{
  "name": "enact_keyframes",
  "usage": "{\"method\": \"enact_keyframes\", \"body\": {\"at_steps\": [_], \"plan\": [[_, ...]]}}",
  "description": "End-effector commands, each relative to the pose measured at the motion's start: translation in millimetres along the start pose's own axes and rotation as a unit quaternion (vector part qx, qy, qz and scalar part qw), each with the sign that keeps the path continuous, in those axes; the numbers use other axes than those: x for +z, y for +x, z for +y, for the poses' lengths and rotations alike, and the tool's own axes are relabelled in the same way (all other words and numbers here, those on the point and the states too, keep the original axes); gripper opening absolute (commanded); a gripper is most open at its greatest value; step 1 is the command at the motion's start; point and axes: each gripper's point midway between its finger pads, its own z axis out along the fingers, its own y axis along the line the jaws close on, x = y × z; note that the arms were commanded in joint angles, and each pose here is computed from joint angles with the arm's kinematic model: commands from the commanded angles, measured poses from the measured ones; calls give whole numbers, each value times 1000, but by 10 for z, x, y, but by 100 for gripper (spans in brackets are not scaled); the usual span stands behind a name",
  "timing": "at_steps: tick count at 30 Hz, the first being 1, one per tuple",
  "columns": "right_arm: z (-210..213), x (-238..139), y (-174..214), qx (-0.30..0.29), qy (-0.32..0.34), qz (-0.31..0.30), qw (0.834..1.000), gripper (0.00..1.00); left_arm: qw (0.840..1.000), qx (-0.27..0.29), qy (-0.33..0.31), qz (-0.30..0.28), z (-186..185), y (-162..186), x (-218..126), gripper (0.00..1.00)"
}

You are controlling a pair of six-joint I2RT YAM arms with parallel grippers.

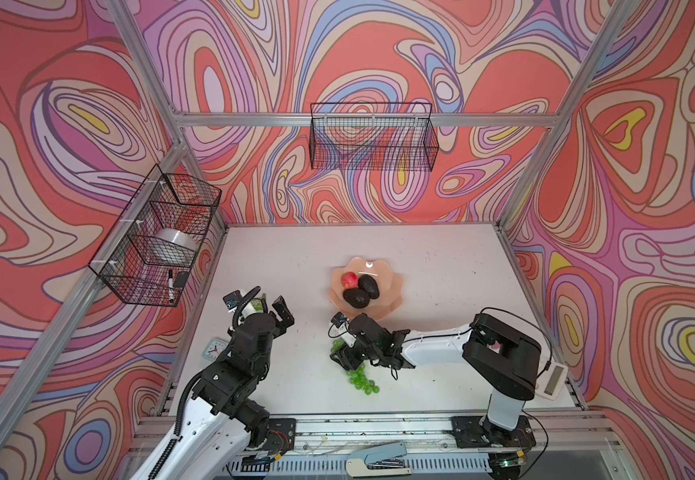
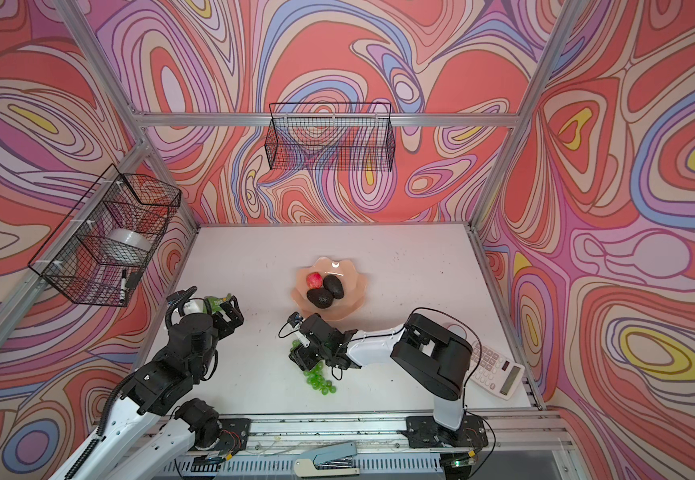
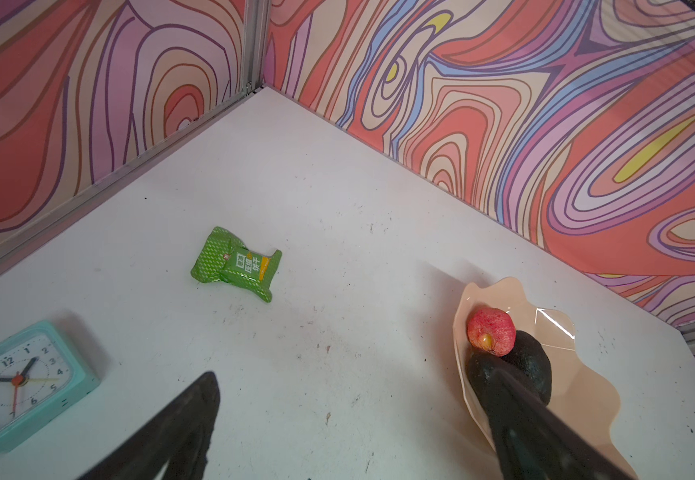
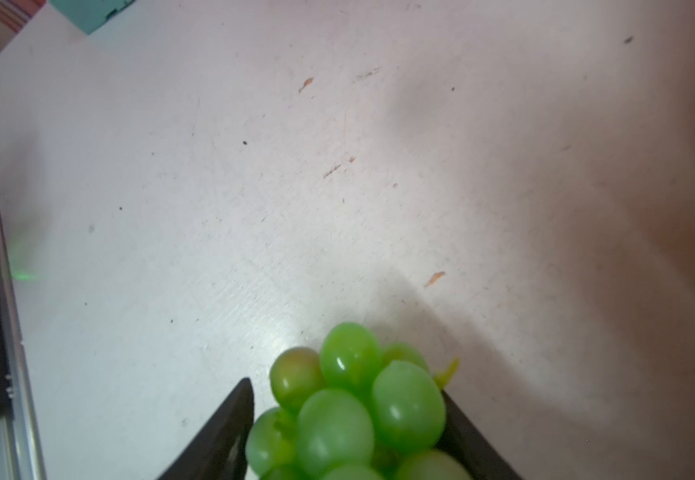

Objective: Place and organize the fake fruits in the fruit bowl
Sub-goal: 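Move the right gripper to the green grapes and grasp the bunch, then lift the grapes into the bowl with the right gripper and release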

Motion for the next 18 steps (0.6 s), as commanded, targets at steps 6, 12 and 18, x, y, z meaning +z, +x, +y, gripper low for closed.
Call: {"method": "enact_keyframes", "body": {"at_steps": [6,12,18], "plan": [[21,-35,-68,4,1,-16,1000,42,1000,2,-23,0,101,18,12,100],[135,-154,-295,18,-22,-56,998,35,1000,3,-23,-1,97,7,3,100],[177,-461,-683,28,-12,-112,993,30,1000,6,-23,-4,90,-27,-10,100]]}}
